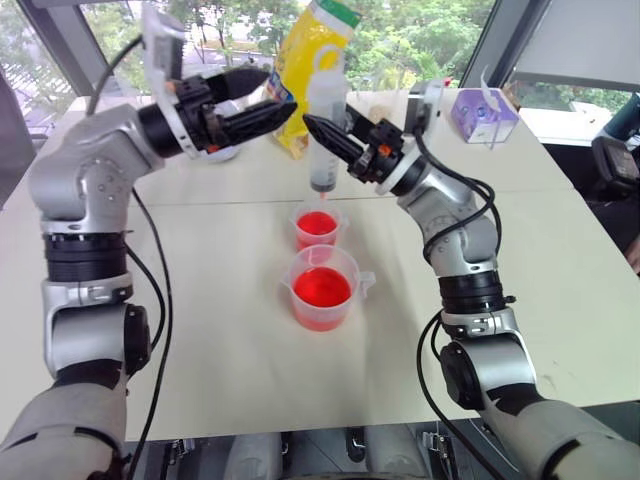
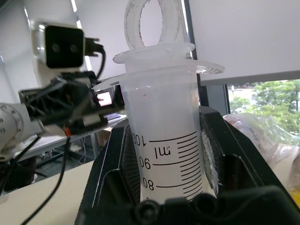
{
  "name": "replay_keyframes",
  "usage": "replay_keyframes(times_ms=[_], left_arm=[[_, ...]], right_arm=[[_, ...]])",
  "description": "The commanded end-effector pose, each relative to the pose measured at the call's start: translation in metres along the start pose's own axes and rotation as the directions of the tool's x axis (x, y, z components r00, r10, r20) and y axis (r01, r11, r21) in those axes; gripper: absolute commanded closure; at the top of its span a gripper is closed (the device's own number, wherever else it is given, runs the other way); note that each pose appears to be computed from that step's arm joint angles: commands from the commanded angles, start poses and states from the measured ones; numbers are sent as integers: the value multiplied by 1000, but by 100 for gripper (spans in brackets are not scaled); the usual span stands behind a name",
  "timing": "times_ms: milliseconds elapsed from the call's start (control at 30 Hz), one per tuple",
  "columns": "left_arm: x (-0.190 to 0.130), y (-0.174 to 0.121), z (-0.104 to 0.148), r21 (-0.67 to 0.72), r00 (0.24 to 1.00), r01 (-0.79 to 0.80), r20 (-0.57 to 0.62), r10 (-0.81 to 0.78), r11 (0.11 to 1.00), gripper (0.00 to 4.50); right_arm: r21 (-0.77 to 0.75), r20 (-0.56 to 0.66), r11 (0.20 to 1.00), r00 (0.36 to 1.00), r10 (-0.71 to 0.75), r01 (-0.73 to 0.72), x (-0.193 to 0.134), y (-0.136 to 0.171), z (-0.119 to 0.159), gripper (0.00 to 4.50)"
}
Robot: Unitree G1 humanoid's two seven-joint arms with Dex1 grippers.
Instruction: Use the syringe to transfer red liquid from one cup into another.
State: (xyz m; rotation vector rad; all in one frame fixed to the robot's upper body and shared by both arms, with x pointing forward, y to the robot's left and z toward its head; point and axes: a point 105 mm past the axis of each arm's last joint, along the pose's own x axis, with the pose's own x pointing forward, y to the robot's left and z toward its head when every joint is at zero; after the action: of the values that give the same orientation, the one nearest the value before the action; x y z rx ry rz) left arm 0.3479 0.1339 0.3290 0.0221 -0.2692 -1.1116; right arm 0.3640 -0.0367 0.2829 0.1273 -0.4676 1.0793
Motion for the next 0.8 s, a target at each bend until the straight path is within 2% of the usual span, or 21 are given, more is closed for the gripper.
replay_keyframes(times_ms=[33,133,233,300,367,433,600,733,800], left_arm=[[-13,-6,7,27,1000,-6,6,6,1000,5],[-21,-12,-3,24,999,-6,-34,7,1000,5],[-33,-21,-20,19,995,-8,-97,9,1000,5],[-41,-27,-29,4,993,-13,-120,13,1000,5],[-46,-34,-37,0,989,-11,-147,11,1000,5],[-49,-41,-44,-15,987,-8,-158,5,1000,5],[-50,-52,-54,-57,988,-13,-157,4,998,5],[-48,-59,-57,-73,989,-12,-149,1,997,5],[-47,-61,-59,-73,989,-11,-151,0,997,5]], right_arm=[[-21,55,1000,998,15,-14,4,4,21,313],[-18,16,999,999,-35,35,5,-7,30,313],[-25,-141,985,975,-173,171,-4,-33,45,313],[82,-286,957,926,-246,279,-22,-50,51,313],[103,-429,920,851,-303,379,-43,-60,47,313],[92,-566,865,740,-362,494,-68,-72,33,313],[9,-781,736,465,-418,677,-135,-85,-13,313],[-20,-851,678,343,-397,735,-166,-84,-39,313],[-51,-861,669,306,-405,742,-174,-85,-45,313]])
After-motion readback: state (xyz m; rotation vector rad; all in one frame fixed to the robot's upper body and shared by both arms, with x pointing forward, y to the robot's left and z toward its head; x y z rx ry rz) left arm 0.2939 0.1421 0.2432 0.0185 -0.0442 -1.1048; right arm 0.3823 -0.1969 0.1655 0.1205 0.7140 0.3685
